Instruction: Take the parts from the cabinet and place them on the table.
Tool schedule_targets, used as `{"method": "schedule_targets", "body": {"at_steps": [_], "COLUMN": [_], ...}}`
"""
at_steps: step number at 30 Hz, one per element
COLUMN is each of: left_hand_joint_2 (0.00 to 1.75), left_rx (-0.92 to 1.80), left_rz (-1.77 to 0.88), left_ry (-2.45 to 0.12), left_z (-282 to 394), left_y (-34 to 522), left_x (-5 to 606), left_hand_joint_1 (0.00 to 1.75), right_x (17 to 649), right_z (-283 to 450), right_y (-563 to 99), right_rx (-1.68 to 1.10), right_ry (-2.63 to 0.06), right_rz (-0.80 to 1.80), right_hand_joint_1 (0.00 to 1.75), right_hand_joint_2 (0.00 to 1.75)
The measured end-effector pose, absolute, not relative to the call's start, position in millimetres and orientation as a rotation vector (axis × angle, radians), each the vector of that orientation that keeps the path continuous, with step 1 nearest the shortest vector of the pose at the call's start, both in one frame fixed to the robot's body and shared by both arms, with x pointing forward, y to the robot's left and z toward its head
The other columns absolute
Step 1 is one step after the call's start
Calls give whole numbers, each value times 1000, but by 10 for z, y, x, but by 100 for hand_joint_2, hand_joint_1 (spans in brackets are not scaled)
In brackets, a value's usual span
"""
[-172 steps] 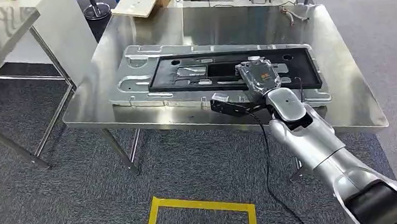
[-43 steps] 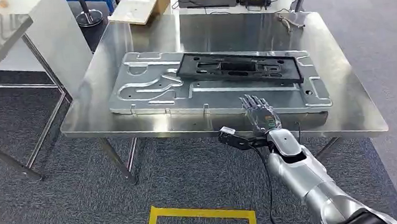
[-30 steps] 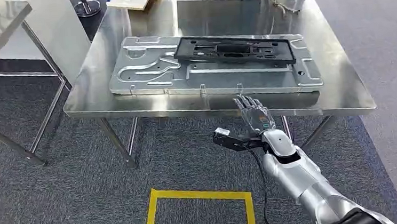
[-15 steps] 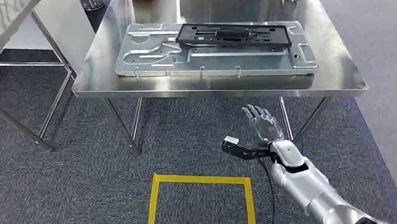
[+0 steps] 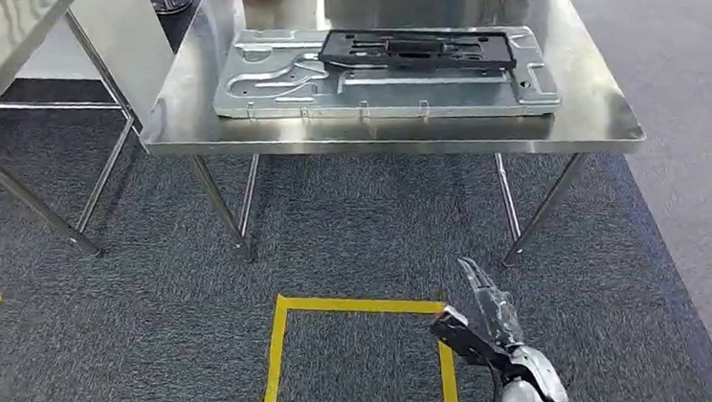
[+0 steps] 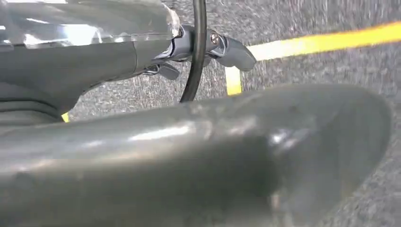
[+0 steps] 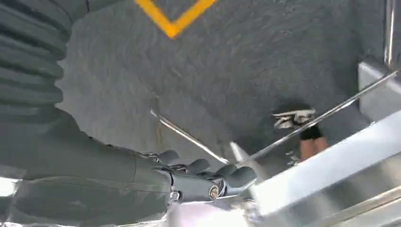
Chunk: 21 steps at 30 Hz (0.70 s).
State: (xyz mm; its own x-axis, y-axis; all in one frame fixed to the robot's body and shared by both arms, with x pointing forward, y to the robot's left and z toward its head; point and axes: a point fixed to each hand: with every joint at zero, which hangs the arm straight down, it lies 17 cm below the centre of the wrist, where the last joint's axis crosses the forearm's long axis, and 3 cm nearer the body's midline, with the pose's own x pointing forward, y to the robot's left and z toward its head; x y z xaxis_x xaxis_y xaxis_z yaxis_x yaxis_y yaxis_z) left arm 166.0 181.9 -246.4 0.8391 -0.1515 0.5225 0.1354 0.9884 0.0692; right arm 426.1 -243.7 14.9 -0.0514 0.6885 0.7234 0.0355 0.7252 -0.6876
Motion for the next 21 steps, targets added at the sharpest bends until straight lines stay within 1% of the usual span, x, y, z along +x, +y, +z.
{"method": "schedule_targets", "body": {"at_steps": [6, 14, 17, 21], "left_hand_joint_2": [0, 0, 0, 0], "left_rx": [45, 76, 79, 89], "left_rz": [-101, -31, -21, 2], "left_ry": [-547, -554, -547, -551], "left_z": [-2485, -2486, -2497, -2493], "left_y": [1889, 1990, 1997, 2028], "left_x": [1596, 1596, 1556, 1571], "left_hand_joint_1": [0, 0, 0, 0], "right_x": [3749, 3030, 2864, 2523], "right_z": [-385, -1026, -1160, -1475], "right_y": [-2921, -3868, -4040, -4052], "right_rx": [-586, -624, -643, -627], "right_ry": [-1441, -1272, -1214, -1102], "right_rz": [497, 280, 233, 104], "right_hand_joint_1": [0, 0, 0, 0], "right_hand_joint_2": [0, 0, 0, 0]}}
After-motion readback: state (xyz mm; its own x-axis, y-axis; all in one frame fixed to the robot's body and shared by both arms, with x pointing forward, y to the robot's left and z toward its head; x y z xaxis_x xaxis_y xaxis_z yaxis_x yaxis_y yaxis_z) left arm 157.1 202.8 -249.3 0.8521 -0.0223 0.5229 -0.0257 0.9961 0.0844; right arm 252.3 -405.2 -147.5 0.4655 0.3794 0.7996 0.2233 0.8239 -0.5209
